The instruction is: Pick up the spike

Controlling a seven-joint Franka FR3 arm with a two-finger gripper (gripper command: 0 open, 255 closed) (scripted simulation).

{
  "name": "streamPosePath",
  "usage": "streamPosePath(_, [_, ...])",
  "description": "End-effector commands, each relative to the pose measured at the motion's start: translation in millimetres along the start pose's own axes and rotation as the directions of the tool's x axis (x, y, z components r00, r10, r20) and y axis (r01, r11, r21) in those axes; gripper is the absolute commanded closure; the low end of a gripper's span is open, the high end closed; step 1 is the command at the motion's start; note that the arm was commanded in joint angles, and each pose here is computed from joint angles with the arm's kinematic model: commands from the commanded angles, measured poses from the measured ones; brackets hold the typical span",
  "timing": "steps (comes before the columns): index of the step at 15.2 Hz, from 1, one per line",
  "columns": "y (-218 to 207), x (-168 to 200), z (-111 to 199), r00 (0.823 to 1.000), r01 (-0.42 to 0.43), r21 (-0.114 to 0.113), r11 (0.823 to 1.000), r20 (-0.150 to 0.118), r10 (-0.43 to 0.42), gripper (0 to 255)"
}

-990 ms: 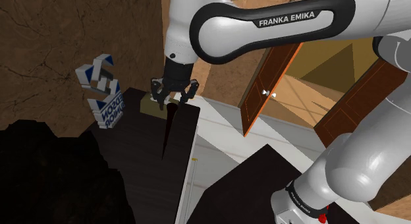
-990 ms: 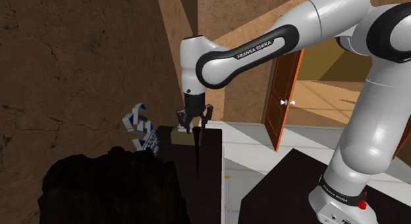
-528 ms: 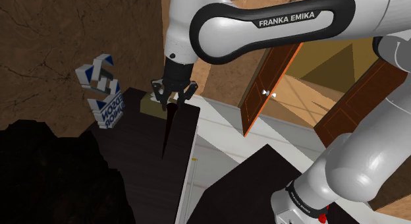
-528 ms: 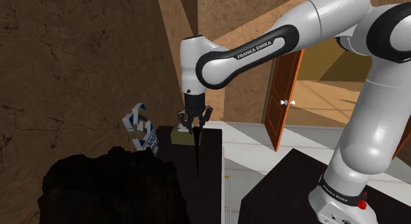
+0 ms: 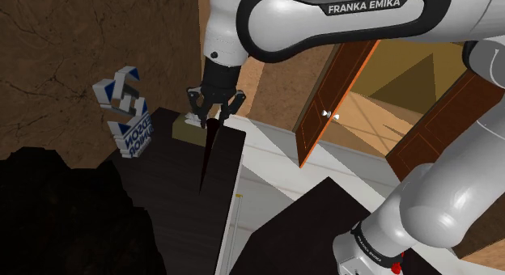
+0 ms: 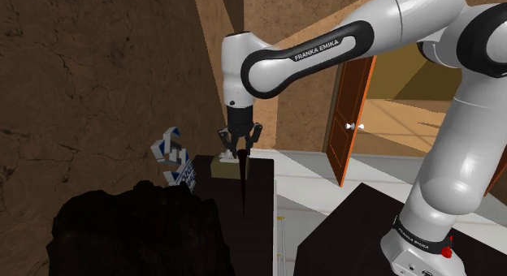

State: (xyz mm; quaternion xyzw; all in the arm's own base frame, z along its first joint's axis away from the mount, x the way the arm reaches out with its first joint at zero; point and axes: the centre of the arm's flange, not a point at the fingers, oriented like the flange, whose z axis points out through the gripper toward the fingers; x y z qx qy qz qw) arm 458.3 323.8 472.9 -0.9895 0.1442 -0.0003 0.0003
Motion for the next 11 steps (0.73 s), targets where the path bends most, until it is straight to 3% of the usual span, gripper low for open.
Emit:
streamPosePath(1, [0, 0, -10, 1.000, 0.000, 0.000, 1.000, 0.000, 0.000, 255])
streamPosePath(11, [0, 0, -53, 1.000, 0.000, 0.000, 1.000, 0.000, 0.000, 255])
